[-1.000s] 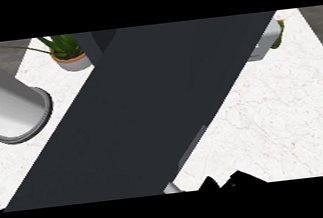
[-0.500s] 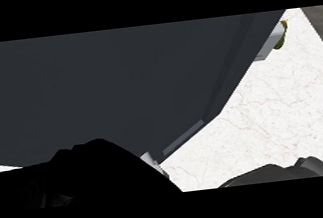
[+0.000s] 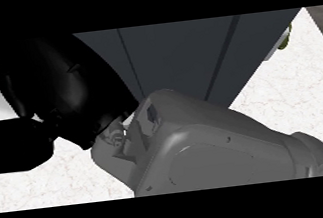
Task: Pick up the wine, place it into the cabinet and close the cabinet
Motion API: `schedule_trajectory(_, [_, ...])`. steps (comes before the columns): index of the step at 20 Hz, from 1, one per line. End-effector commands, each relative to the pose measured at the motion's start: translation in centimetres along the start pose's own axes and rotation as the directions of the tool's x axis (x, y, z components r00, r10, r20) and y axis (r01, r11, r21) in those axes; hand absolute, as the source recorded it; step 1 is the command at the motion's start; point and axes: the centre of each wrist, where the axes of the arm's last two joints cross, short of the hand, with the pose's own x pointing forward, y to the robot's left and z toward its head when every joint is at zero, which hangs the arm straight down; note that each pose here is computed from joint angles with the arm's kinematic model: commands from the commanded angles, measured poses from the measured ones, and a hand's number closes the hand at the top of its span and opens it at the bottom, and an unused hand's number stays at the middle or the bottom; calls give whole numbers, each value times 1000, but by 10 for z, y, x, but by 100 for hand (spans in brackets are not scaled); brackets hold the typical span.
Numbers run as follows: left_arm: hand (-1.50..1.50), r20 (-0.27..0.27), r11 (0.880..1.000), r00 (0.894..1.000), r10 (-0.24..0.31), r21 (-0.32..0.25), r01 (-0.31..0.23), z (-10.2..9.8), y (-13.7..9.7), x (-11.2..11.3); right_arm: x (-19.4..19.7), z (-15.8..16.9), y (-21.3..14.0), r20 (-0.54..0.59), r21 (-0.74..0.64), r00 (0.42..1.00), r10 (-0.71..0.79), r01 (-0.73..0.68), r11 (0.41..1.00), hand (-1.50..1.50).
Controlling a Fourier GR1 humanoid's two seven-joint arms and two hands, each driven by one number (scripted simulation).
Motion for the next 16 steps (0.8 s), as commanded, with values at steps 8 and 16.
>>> schedule_trajectory(8, [150, 17, 1000, 1000, -14, 6, 14, -8, 9, 18, -72, -69, -59, -117, -175, 993, 26, -46, 984, 150])
schedule_trajectory(16, [150, 38, 1000, 999, -23, -7, 23, -17, 13, 28, -122, -54, -95, -140, -207, 985, 105, -133, 969, 150])
